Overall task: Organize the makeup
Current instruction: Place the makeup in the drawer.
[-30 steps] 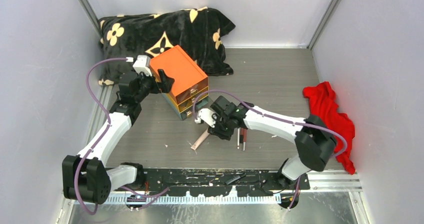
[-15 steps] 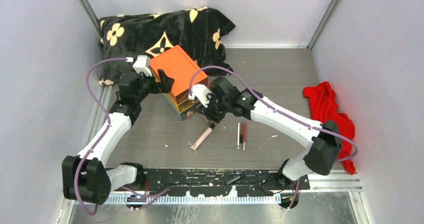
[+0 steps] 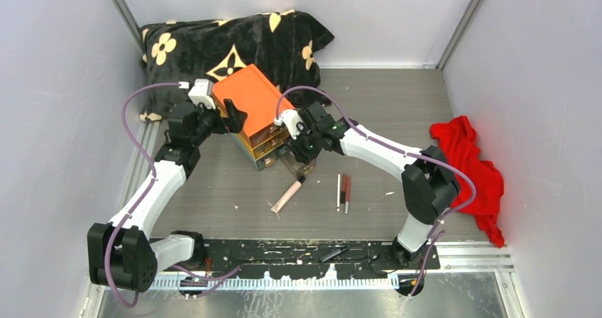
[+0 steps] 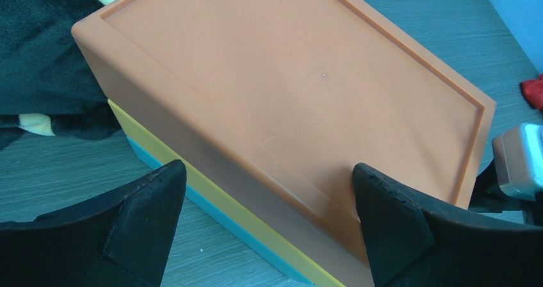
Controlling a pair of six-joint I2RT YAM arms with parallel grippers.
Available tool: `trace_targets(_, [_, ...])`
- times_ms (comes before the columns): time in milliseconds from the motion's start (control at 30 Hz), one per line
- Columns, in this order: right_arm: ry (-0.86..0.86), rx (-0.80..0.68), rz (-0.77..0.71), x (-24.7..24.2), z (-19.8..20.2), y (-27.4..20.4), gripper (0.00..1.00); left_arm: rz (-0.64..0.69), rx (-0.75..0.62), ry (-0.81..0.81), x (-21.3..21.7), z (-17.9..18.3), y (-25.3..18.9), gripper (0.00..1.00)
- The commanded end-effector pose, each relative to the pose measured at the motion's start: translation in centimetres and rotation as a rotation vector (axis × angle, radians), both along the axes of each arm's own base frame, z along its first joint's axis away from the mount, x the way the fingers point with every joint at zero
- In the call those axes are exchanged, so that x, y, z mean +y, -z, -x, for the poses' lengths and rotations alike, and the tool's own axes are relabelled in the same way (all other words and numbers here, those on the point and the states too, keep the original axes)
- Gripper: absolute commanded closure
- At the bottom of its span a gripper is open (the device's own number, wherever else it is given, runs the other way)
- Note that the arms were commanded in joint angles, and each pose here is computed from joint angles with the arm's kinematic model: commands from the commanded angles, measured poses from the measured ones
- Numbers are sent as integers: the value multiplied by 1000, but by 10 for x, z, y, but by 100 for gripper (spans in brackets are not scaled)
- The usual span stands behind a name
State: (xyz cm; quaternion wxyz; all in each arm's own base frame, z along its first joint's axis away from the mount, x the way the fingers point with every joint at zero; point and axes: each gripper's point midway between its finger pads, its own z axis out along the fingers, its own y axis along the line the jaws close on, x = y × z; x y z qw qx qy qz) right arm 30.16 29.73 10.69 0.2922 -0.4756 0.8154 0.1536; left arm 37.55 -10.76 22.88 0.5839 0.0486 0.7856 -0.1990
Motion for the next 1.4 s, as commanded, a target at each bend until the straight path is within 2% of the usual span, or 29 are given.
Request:
trace_targets(0, [-3, -61, -142, 29, -17, -24, 94, -63, 111, 1, 7, 12, 34, 0])
trace_targets(267, [4, -18, -129, 36, -23, -5, 92, -73, 110, -2, 8, 12, 32, 0])
trace_targets(300, [5, -15, -124, 35, -23, -3, 90, -73, 109, -1, 8, 12, 32, 0])
trace_targets(367, [9, -6, -114, 34, -22, 2, 77, -74, 112, -1, 8, 12, 33, 0])
trace_targets(433, [8, -3, -109, 34, -22, 3, 75, -74, 114, -1, 8, 11, 34, 0])
trace_targets(533, [14, -9, -104, 31, -22, 1, 66, -75, 117, 0, 8, 11, 35, 0])
trace_targets(800, [26, -27, -106, 23, -16, -10, 58, -76, 117, 0, 8, 10, 36, 0])
trace_targets(1100, [47, 6, -75, 10, -4, 8, 50, -77, 114, -5, 9, 11, 35, 0])
trace_targets(1367, [79, -75, -100, -3, -3, -15, 43, -80, 117, -9, 10, 12, 36, 0])
